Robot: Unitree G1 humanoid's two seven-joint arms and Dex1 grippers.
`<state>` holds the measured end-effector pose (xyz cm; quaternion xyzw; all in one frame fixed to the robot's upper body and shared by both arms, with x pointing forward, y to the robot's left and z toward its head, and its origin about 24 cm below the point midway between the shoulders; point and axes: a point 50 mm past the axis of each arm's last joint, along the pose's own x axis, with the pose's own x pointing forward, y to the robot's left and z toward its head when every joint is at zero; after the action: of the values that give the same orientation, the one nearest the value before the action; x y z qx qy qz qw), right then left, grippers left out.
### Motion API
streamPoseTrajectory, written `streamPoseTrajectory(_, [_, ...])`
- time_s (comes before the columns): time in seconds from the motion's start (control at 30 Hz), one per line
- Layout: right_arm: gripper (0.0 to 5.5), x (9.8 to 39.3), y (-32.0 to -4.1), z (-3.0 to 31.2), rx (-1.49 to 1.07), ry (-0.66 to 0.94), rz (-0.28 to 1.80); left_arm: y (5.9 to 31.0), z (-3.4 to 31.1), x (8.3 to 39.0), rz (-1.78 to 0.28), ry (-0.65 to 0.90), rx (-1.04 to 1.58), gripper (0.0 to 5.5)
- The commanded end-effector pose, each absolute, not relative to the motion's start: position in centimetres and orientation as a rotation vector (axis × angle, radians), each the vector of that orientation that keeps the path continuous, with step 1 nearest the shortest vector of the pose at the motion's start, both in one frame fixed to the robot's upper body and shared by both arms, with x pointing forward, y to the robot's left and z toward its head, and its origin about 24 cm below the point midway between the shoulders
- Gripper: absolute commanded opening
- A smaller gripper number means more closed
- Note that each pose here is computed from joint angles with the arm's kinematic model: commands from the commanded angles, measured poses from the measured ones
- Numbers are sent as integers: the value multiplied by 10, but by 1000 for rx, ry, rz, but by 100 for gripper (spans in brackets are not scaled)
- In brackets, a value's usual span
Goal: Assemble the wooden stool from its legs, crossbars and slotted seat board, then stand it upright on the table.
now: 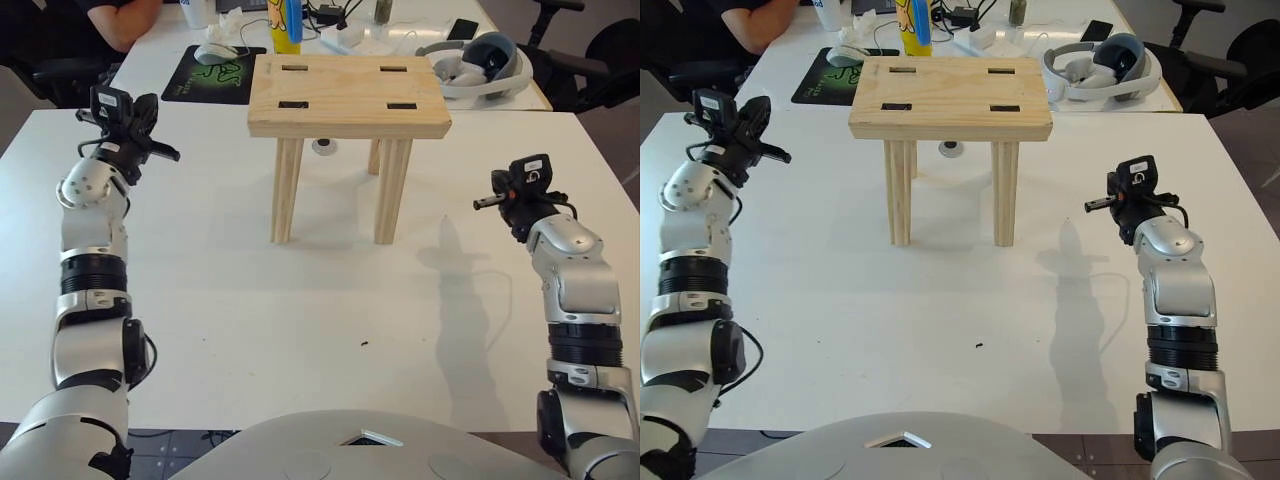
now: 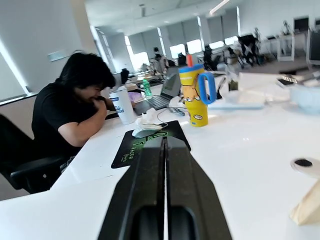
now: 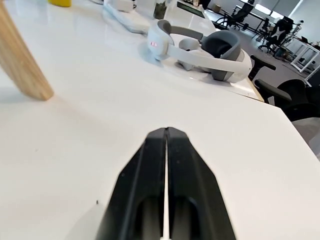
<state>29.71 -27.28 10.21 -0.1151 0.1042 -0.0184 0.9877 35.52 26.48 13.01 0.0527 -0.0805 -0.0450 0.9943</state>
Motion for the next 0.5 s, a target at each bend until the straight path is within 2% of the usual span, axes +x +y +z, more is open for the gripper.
streamPoseTrajectory(0.03, [0, 327, -271, 111, -24, 81, -201, 248, 128, 368, 42, -223, -90, 1])
streamPoseTrajectory(0.17, [0, 348, -264, 124, 32, 4, -265, 241, 134, 378, 91, -226, -37, 1])
streamPoseTrajectory(0.3, [0, 368, -248, 145, -58, -72, -182, 233, 152, 390, 140, -265, 25, 1])
streamPoseTrajectory(0.5, [0, 378, -247, 145, 2, -100, -212, 221, 164, 399, 108, -307, -31, 1])
